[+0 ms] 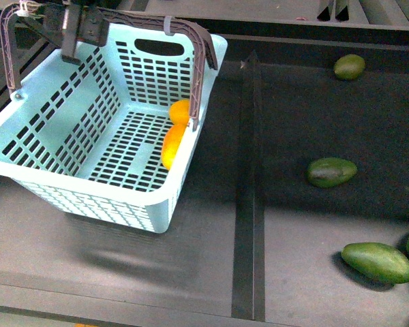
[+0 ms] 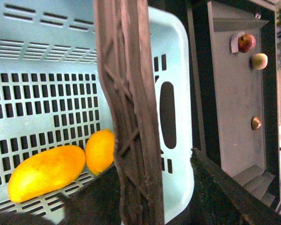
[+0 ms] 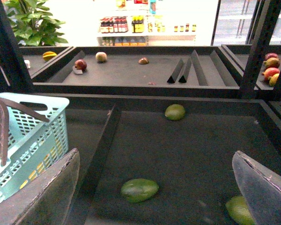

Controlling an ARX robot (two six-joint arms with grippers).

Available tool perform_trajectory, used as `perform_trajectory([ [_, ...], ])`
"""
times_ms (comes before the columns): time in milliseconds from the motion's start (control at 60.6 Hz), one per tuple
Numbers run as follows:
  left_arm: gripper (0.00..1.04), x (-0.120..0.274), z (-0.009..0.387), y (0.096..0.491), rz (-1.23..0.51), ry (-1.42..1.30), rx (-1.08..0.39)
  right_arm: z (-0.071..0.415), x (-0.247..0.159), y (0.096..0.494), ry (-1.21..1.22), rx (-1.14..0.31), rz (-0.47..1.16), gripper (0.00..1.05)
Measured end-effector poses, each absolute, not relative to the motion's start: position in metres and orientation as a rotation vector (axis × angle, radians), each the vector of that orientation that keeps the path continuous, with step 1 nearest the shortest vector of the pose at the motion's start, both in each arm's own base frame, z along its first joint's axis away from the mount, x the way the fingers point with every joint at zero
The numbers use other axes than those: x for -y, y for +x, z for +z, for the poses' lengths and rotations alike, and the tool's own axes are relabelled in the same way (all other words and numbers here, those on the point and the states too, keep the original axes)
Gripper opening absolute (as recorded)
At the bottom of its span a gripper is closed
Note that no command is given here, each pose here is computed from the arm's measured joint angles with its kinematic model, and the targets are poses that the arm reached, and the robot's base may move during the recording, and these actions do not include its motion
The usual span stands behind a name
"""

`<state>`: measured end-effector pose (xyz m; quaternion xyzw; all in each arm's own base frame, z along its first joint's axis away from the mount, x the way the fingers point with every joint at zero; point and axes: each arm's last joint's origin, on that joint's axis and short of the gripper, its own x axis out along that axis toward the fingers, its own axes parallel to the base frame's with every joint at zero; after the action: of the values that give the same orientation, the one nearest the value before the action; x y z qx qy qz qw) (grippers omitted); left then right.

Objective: Pick lemon and mango into basket

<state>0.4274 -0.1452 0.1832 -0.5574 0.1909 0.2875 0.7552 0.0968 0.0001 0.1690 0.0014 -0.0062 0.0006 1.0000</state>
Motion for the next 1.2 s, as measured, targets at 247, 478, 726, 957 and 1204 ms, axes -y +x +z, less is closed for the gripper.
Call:
perform_trajectory([
  [247,0.97,0.138,0.223,0.364,0.749,-1.174,-0.39,0.169,0.0,0.097,0.003,0.012,0.001,0.96],
  [478,0.65,0.103,0.194,0.33,0.057,-0.682,-0.207,0.169,0.0,0.097,0.002,0.012,-0.001,0.96],
  [726,0.17,0.051,0.192,0.259,-0.009,-0.078,0.0,0.169,0.0,0.097,0.003,0.012,-0.001,0.96],
  [957,0.04,0.023,0.178,0.206,-0.002,-0.018,-0.005,0.169,0.0,0.097,0.003,0.012,-0.001,0.96],
  [1204,0.04,0.008,0.162,0.171,-0.025,-0.013,-0.017,0.169,0.0,0.097,0.002,0.012,0.0,0.96],
])
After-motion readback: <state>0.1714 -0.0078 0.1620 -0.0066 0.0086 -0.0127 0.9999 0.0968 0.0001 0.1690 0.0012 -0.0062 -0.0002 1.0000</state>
